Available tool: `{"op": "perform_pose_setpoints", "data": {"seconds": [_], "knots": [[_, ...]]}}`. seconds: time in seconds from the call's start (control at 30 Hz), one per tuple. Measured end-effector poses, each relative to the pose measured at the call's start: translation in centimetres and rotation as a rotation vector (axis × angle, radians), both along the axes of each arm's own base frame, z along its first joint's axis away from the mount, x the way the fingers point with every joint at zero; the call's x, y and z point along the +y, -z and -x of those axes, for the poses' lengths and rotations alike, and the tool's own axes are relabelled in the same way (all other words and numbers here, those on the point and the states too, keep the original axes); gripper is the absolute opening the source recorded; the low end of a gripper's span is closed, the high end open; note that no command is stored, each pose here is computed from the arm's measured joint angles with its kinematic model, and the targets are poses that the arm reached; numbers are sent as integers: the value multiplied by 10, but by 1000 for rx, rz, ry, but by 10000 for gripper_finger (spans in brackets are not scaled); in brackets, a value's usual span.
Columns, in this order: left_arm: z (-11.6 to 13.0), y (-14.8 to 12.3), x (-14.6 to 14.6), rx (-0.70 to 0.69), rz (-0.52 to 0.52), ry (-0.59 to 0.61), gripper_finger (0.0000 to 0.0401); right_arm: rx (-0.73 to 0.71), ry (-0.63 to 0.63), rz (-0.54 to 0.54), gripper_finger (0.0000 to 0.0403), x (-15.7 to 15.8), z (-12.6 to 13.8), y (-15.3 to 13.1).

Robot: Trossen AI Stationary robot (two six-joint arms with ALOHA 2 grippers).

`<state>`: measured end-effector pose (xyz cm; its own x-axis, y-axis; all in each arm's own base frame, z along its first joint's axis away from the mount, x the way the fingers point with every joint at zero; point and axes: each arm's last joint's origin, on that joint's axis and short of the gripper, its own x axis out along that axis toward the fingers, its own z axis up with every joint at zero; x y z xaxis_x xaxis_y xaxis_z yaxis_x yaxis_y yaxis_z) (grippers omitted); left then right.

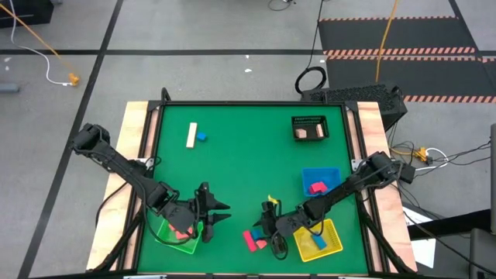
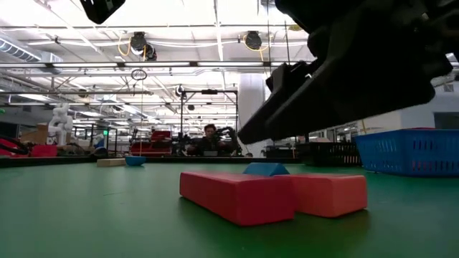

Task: Sort & place blocks by color
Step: Put the blue block into the yellow bin

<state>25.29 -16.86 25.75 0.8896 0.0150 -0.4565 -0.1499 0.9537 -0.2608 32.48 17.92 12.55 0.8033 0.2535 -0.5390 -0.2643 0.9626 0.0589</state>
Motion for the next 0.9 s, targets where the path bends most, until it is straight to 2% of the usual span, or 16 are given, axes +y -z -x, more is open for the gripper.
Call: {"op": "perform_pose_setpoints", "data": {"seconds": [0.4, 0.57, 0.9], "knots": [[0, 0, 0, 2, -28, 14, 124, -7, -25, -12, 212, 1, 0, 0], [0, 0, 0, 2, -28, 14, 124, -5, -28, -8, 212, 5, -6, 18], [0, 0, 0, 5, -25, 12, 124, 46, 8, 4, 207, 0, -14, 28]]}}
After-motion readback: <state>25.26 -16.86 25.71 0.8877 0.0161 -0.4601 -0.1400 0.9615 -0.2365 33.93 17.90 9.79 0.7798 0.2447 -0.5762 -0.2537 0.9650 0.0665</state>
